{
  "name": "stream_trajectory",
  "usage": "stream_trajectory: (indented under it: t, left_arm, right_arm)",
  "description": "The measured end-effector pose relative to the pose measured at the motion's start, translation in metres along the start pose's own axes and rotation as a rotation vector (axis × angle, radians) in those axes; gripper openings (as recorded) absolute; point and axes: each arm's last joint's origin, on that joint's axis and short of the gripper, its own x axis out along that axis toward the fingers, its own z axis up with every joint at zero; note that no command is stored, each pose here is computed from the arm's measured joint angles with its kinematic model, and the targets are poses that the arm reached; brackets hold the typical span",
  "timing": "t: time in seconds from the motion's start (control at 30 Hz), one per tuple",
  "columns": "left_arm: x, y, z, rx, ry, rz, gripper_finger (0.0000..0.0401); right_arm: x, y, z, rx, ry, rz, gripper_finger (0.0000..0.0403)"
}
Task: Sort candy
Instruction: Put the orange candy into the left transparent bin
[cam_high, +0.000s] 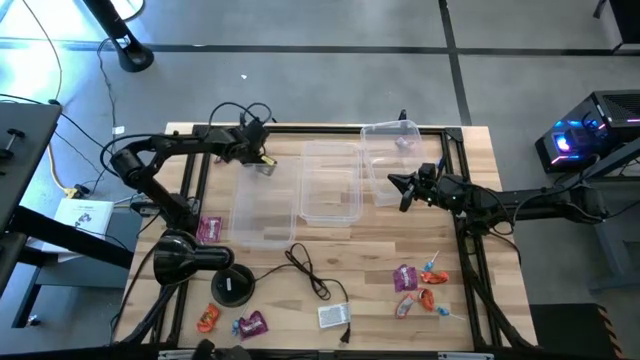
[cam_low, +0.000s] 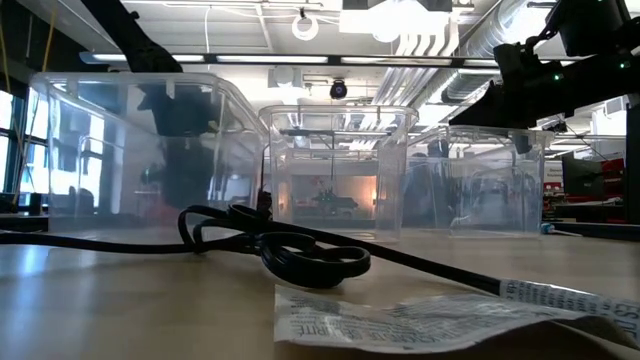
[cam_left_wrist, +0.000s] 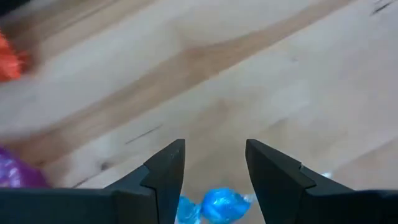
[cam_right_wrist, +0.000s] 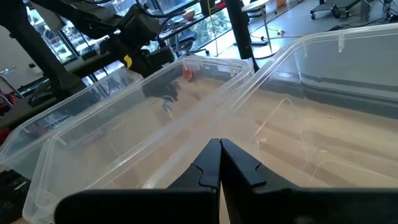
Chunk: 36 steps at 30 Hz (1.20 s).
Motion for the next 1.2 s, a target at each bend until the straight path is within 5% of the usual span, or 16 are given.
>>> stream_trajectory:
  t: [0.3, 0.77, 1.2]
  left_arm:
    - [0.0, 0.021, 0.021, -0.187, -0.234, 0.234, 0.0166]
    - [0.0, 0.085, 0.043, -0.437, -0.386, 0.316, 0.0166]
    - [0.022, 0.108, 0.038, -0.44, -0.293, 0.327, 0.0166]
  right_arm:
    - [0.0, 0.0, 0.0, 0.005, -0.001, -0.003, 0.0]
    - [0.0, -0.001, 0.0, 0.008, -0.012, -0.027, 0.0]
    - [0.0, -0.001, 0.0, 0.046, -0.022, -0.047, 0.0]
